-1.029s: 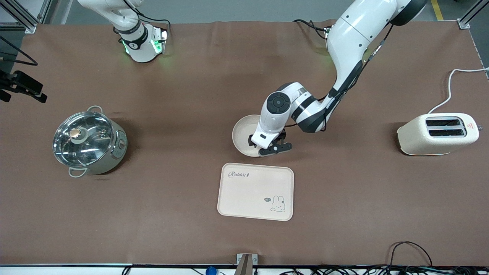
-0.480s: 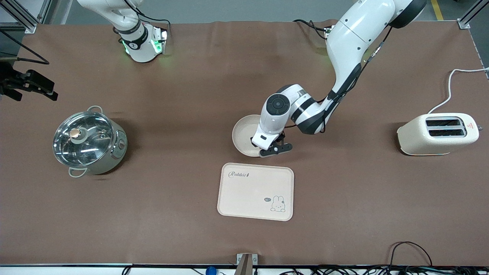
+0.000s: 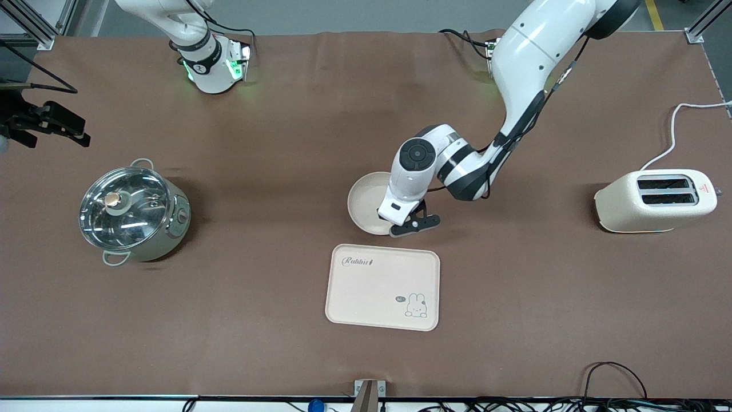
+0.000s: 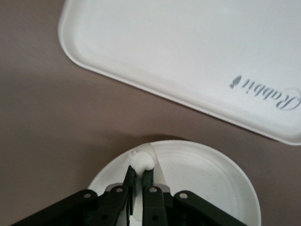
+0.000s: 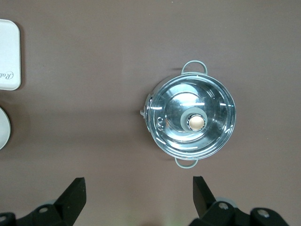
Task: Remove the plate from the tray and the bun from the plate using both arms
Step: 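Carry the bun with the left gripper toward the toaster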
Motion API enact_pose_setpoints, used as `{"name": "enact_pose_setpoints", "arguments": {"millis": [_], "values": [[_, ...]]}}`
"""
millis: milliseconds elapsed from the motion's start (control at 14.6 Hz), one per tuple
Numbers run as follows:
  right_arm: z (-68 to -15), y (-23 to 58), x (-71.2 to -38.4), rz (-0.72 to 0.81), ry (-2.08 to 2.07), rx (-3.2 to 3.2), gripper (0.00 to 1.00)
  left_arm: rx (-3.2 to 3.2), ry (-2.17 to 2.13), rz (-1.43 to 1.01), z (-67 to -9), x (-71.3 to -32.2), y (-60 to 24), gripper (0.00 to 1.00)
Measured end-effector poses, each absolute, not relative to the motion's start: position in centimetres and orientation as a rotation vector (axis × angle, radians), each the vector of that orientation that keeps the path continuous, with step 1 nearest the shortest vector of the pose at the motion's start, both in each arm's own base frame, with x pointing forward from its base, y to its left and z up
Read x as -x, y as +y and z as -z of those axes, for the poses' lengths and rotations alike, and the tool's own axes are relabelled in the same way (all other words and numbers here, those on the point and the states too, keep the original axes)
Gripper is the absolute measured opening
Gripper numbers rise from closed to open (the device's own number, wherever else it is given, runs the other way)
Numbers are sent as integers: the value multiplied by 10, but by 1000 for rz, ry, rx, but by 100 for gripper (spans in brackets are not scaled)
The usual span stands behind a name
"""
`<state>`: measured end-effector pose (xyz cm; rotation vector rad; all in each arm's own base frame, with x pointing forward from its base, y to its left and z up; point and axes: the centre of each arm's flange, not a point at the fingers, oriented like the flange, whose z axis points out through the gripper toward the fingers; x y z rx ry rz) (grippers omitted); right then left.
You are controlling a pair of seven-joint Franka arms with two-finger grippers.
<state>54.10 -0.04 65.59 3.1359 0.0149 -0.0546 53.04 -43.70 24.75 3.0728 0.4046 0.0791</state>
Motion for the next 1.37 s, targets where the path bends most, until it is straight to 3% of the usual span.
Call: {"name": "enact_pose_setpoints", "arguments": {"millis": [206,343,549,754,1029,1371], "values": [[-657,0,-541,55,16,-3136,100,-3120,282,-109,-325,-561,-387,9],[-657,1,-541,55,18,-3136,100,-3126,157,-81,-344,-594,-317,8],[-657,0,-540,56,18,-3136,100,-3126,50,27,-310,-629,-207,7],[-657,0,-540,56,18,-3136,100,-3098,58,152,-254,-634,-173,10],[-657,1,-540,59,18,-3141,100,-3057,80,174,-217,-637,-170,44],[-657,1,-540,60,17,-3141,100,-3062,78,18,-282,-659,-167,91]]}}
